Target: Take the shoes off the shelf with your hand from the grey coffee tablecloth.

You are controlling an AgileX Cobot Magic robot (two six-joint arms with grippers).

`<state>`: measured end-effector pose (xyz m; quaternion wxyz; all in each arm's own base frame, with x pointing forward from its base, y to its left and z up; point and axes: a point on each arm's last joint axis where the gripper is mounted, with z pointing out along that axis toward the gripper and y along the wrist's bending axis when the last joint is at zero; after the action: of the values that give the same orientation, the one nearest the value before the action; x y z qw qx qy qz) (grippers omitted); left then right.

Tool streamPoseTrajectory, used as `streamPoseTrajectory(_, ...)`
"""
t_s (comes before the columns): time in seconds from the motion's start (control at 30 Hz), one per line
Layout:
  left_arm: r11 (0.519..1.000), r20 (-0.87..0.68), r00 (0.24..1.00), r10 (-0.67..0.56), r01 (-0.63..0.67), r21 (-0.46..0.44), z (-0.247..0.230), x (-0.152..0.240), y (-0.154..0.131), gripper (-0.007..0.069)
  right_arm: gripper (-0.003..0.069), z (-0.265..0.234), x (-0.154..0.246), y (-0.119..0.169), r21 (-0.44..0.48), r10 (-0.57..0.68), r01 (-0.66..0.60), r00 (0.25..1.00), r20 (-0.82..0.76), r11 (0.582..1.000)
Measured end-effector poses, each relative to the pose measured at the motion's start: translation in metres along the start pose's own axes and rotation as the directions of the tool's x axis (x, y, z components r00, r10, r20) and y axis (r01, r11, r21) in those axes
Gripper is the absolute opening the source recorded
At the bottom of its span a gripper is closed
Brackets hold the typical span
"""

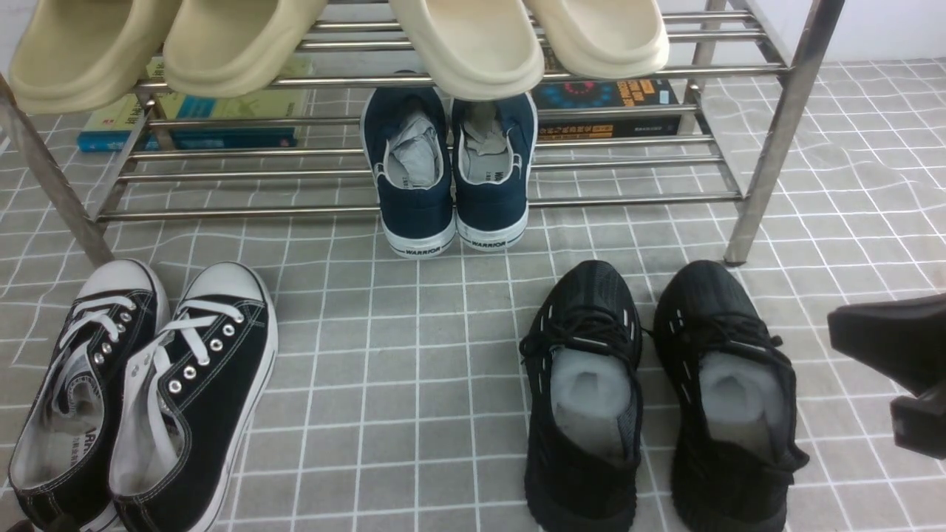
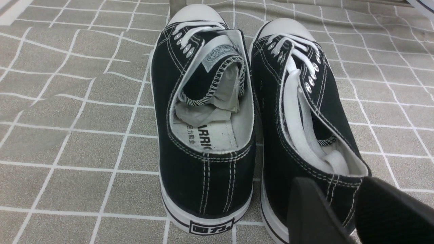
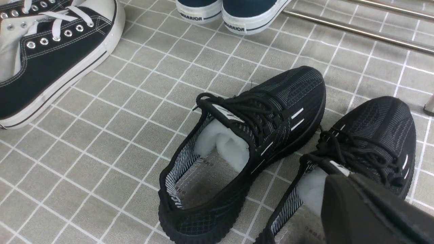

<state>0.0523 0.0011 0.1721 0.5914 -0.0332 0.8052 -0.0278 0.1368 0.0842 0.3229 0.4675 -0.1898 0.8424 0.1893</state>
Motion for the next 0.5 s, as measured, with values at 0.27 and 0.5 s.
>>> streamPoseTrajectory(0.27, 1.0, 0.0, 1.0, 0.0, 0.0, 0.0, 0.0, 0.0, 0.0, 0.024, -0.0014, 0.0, 0.0004, 0.0, 0.0, 0.0, 0.0, 1.0, -0.005, 1.0)
streamPoseTrajectory(0.5, 1.0, 0.0, 1.0, 0.0, 0.0, 0.0, 0.0, 0.0, 0.0, 0.024, -0.001, 0.0036, 0.0094, -0.002, 0.004, 0.01, -0.01, 1.0, 0.016, 1.0)
